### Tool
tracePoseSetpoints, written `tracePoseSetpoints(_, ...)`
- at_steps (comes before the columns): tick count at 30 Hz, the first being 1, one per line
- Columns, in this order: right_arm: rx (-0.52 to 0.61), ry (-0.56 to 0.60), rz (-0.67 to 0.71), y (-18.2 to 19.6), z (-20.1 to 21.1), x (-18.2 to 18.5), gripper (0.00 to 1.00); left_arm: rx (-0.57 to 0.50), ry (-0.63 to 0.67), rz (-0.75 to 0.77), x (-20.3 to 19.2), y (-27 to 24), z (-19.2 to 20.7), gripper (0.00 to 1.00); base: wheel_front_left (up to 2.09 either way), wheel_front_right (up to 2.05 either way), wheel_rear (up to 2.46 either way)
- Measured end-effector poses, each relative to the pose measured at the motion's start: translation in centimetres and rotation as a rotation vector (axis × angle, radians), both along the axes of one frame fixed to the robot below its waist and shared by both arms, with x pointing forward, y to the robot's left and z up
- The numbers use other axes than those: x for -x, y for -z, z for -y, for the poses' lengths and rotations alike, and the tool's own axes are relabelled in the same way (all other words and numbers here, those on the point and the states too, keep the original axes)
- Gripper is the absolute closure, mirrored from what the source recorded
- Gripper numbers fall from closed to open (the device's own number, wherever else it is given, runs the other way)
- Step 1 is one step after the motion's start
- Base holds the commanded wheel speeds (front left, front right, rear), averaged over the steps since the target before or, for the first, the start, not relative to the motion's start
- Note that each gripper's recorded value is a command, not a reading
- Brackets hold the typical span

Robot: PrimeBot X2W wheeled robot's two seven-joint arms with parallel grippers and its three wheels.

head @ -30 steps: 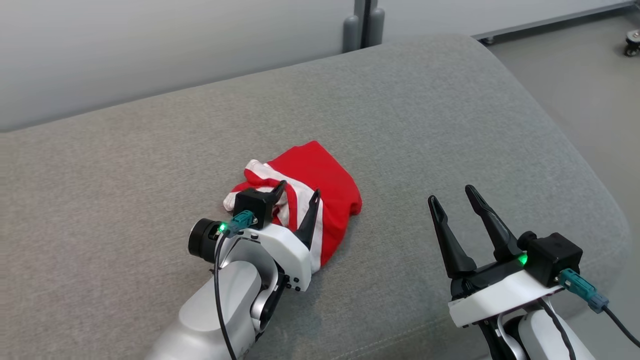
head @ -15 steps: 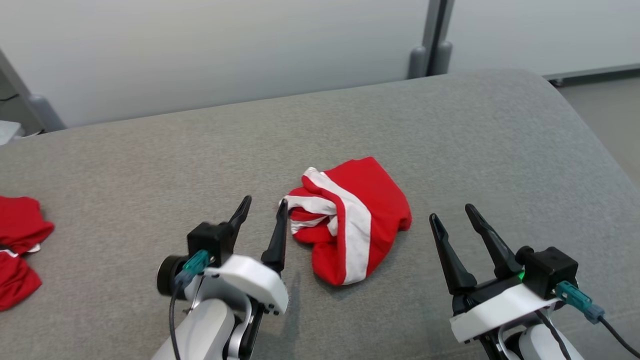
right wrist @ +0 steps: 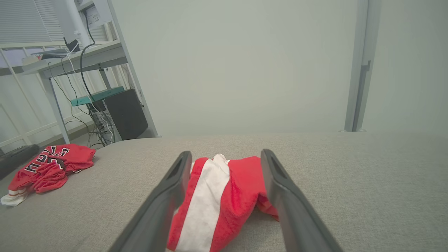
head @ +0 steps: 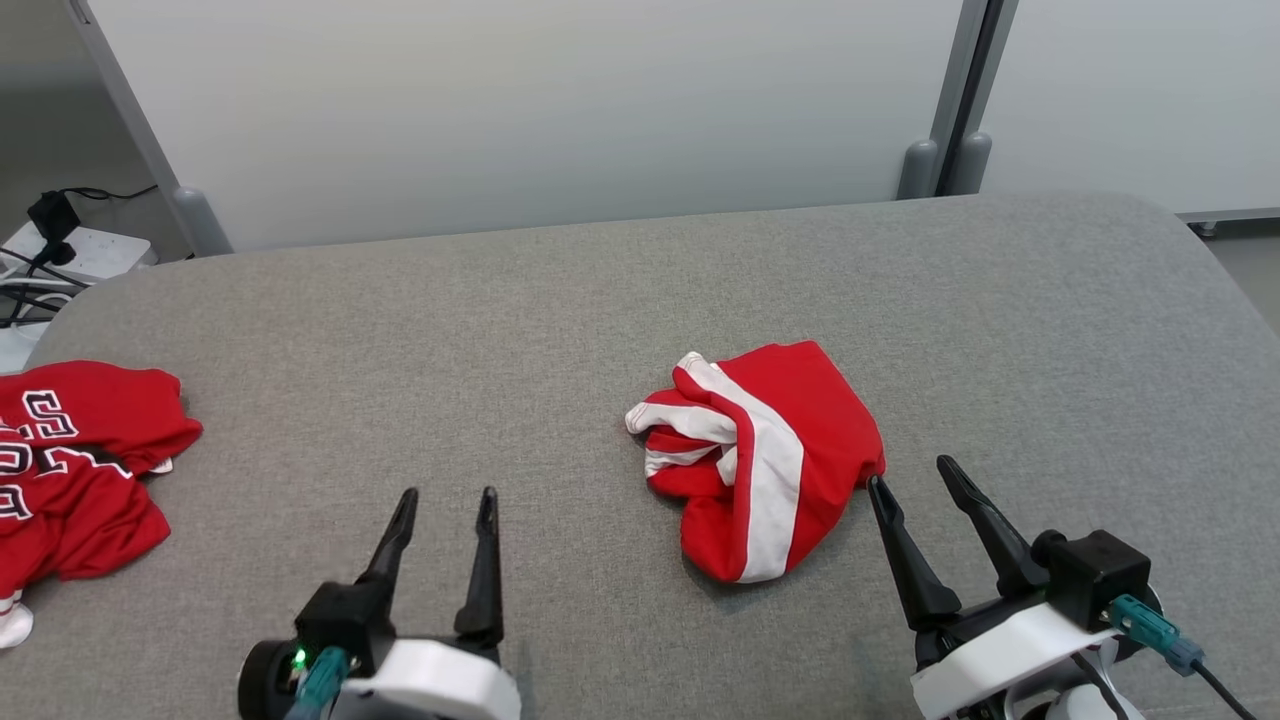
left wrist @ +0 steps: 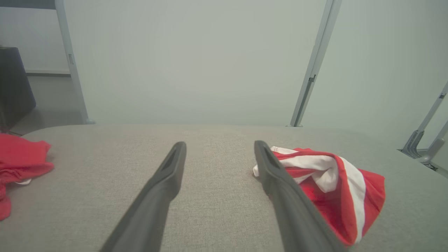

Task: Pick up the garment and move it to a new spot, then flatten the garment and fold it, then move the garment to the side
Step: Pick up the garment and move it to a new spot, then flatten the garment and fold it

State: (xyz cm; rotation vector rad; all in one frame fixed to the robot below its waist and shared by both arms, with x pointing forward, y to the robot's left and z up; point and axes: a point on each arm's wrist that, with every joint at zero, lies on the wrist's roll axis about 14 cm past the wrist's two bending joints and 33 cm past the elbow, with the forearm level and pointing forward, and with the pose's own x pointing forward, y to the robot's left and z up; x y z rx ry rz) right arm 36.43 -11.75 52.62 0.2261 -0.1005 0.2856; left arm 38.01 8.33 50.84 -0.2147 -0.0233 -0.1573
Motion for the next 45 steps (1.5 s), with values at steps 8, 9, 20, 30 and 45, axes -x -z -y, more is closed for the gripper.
tracePoseSetpoints(8,-0.001,0.002,-0.012,0.5,0.1,0.8,0.00,-0.064,-0.116,0.053,1.9,-0.8,-3.9,0.00,0.00,0.00,0.00)
tracePoseSetpoints(9,-0.002,0.006,-0.016,0.6,0.2,1.0,0.00,-0.070,-0.127,0.052,2.2,-0.7,-4.2,0.00,0.00,0.00,0.00)
tracePoseSetpoints(20,0.004,0.016,-0.040,1.5,0.5,2.0,0.00,-0.067,-0.140,0.015,3.5,0.5,-4.9,0.00,0.00,0.00,0.00)
tracePoseSetpoints(30,0.017,-0.024,-0.076,2.7,-0.8,2.2,0.00,-0.048,-0.109,-0.008,3.7,1.1,-3.8,0.00,0.00,0.00,0.00)
tracePoseSetpoints(45,0.141,-0.140,-0.217,6.5,-4.9,-1.9,0.00,-0.017,-0.063,-0.055,3.6,2.3,-2.1,0.00,0.00,0.00,0.00)
